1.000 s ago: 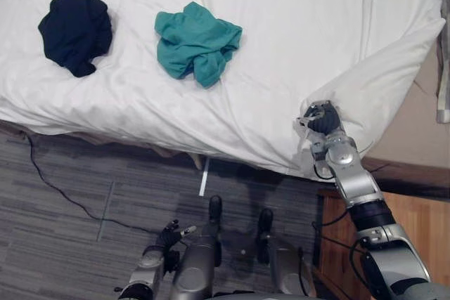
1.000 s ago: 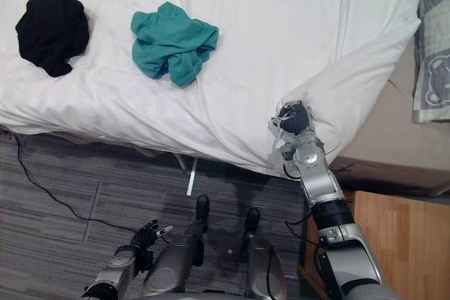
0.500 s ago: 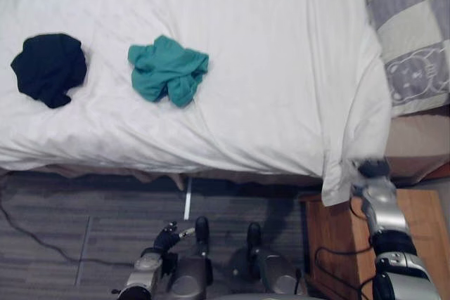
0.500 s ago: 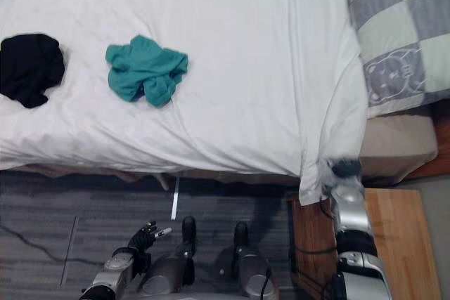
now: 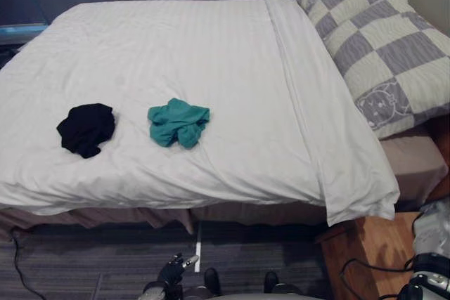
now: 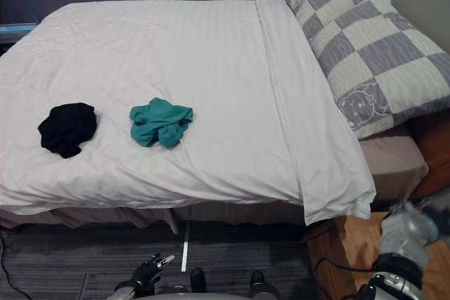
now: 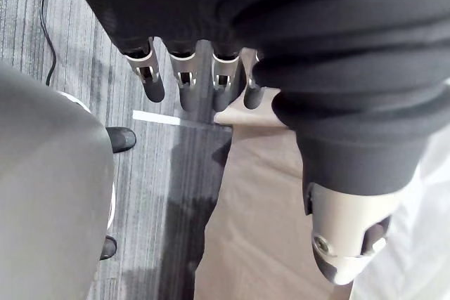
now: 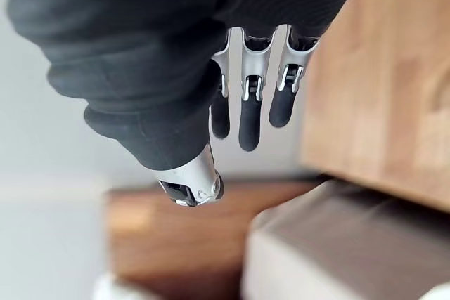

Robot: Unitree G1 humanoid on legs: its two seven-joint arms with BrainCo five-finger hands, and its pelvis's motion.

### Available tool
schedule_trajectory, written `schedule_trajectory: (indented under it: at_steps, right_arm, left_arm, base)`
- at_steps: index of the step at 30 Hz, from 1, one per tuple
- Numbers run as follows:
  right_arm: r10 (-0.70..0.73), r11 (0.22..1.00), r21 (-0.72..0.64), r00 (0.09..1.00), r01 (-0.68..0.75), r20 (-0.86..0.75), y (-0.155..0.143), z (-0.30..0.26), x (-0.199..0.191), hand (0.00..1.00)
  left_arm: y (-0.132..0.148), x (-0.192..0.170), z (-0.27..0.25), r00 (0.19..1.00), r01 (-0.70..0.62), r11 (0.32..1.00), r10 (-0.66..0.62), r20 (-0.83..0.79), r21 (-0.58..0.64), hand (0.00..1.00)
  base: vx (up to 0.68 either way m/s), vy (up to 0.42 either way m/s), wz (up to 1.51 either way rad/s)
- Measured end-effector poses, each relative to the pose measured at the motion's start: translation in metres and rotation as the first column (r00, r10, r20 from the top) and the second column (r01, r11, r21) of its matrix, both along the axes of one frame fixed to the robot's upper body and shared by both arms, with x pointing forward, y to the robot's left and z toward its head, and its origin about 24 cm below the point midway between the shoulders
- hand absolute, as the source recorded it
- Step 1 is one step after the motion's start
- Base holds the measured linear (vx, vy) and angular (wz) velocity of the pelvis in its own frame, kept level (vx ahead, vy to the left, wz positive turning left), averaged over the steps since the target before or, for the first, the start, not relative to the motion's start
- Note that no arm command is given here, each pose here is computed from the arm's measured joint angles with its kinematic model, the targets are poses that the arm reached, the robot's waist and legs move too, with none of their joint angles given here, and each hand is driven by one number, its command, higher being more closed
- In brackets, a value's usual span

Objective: Tidy the bed and pick cloth on bed and put in laundry

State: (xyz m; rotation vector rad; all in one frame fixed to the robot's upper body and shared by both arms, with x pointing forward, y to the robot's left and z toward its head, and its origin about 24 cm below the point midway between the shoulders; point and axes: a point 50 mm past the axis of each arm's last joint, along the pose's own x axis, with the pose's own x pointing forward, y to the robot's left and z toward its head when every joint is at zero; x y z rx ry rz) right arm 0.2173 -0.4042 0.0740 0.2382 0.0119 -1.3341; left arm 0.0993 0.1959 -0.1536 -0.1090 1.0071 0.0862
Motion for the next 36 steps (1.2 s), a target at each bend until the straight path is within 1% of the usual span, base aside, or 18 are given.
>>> schedule_trajectory:
  at_steps: [1, 2, 3, 4, 6, 8, 12, 15, 17, 18, 20, 22, 27, 30, 32, 33, 35, 36]
  right_arm:
    - [0.052, 0.997, -0.065, 0.998, -0.050, 0.033, 0.004, 0.014, 0.009, 1.00]
    - [0.197, 0.967, -0.180, 0.976, -0.178, 0.089, 0.017, 0.041, 0.029, 1.00]
    - [0.312, 0.930, -0.244, 0.942, -0.276, 0.123, 0.029, 0.057, 0.044, 1.00]
    - [0.370, 0.906, -0.274, 0.919, -0.324, 0.137, 0.036, 0.065, 0.052, 1.00]
    - [0.536, 0.814, -0.358, 0.829, -0.458, 0.158, 0.060, 0.090, 0.079, 1.00]
    - [0.593, 0.771, -0.404, 0.786, -0.492, 0.174, 0.068, 0.111, 0.095, 1.00]
    - [0.621, 0.753, -0.453, 0.742, -0.477, 0.253, 0.069, 0.149, 0.108, 1.00]
    - [0.625, 0.759, -0.458, 0.714, -0.462, 0.316, 0.069, 0.163, 0.108, 1.00]
    - [0.622, 0.770, -0.449, 0.689, -0.453, 0.372, 0.068, 0.173, 0.108, 1.00]
    - [0.620, 0.774, -0.442, 0.684, -0.453, 0.384, 0.068, 0.174, 0.109, 1.00]
    - [0.601, 0.795, -0.410, 0.677, -0.447, 0.426, 0.067, 0.176, 0.110, 1.00]
    - [0.546, 0.837, -0.323, 0.706, -0.441, 0.451, 0.059, 0.160, 0.113, 1.00]
    - [0.504, 0.863, -0.245, 0.736, -0.442, 0.451, 0.054, 0.140, 0.115, 1.00]
    - [0.470, 0.877, -0.138, 0.760, -0.461, 0.449, 0.057, 0.101, 0.114, 1.00]
    - [0.446, 0.870, 0.037, 0.817, -0.492, 0.364, 0.073, 0.037, 0.109, 1.00]
    - [0.445, 0.864, 0.087, 0.832, -0.497, 0.332, 0.079, 0.018, 0.105, 1.00]
    - [0.428, 0.829, 0.312, 0.886, -0.464, 0.181, 0.101, -0.056, 0.077, 1.00]
    - [0.417, 0.803, 0.417, 0.901, -0.426, 0.119, 0.113, -0.087, 0.060, 0.00]
  left_arm:
    - [0.002, 0.000, 0.000, 1.000, 0.006, 1.000, -0.006, -0.002, 0.006, 0.00]
    - [0.006, -0.001, 0.001, 1.000, 0.010, 1.000, -0.010, -0.004, 0.016, 0.00]
    - [0.009, -0.001, 0.001, 1.000, 0.016, 1.000, -0.016, -0.004, 0.025, 0.00]
    - [0.011, -0.001, 0.002, 1.000, 0.024, 0.999, -0.024, -0.005, 0.029, 0.00]
    - [0.013, 0.007, 0.004, 0.998, 0.067, 0.997, -0.068, 0.013, 0.038, 0.00]
    - [0.010, 0.021, 0.008, 0.996, 0.079, 0.996, -0.080, 0.048, 0.038, 0.00]
    - [0.004, 0.041, 0.015, 0.989, 0.086, 0.995, -0.092, 0.118, 0.050, 0.00]
    - [0.000, 0.062, 0.024, 0.977, 0.084, 0.995, -0.094, 0.190, 0.059, 0.00]
    - [-0.011, 0.091, 0.038, 0.953, 0.107, 0.993, -0.116, 0.279, 0.046, 0.00]
    - [-0.014, 0.096, 0.041, 0.948, 0.115, 0.992, -0.124, 0.294, 0.045, 0.00]
    - [-0.023, 0.116, 0.051, 0.926, 0.135, 0.990, -0.139, 0.351, 0.035, 0.00]
    - [-0.025, 0.136, 0.066, 0.897, 0.128, 0.991, -0.129, 0.423, 0.030, 0.00]
    - [-0.023, 0.137, 0.067, 0.890, 0.119, 0.992, -0.120, 0.439, 0.030, 0.00]
    - [-0.022, 0.132, 0.062, 0.897, 0.120, 0.992, -0.120, 0.426, 0.026, 0.00]
    - [-0.018, 0.118, 0.053, 0.917, 0.102, 0.995, -0.102, 0.385, 0.022, 0.00]
    - [-0.017, 0.114, 0.050, 0.923, 0.096, 0.995, -0.097, 0.373, 0.023, 0.00]
    - [-0.017, 0.102, 0.043, 0.937, 0.090, 0.996, -0.089, 0.338, 0.013, 0.00]
    - [-0.020, 0.097, 0.040, 0.942, 0.087, 0.996, -0.083, 0.325, 0.002, 0.00]
  base:
    - [0.03, 0.033, 0.00]
    - [0.00, 0.000, 0.00]
    - [0.00, 0.000, 0.00]
    - [0.00, 0.000, 0.00]
    - [0.03, 0.012, 0.05]
    - [0.01, 0.026, 0.15]
    - [-0.03, 0.037, 0.10]
    - [0.00, -0.008, 0.02]
    - [-0.05, -0.026, 0.13]
    - [-0.08, -0.017, 0.10]
    - [-0.12, -0.028, 0.13]
    - [-0.14, -0.052, 0.12]
    - [-0.09, -0.070, 0.01]
    - [-0.07, -0.067, 0.03]
    - [-0.02, -0.080, 0.05]
    - [0.04, -0.061, 0.09]
    - [0.12, -0.081, 0.10]
    - [0.18, -0.080, 0.15]
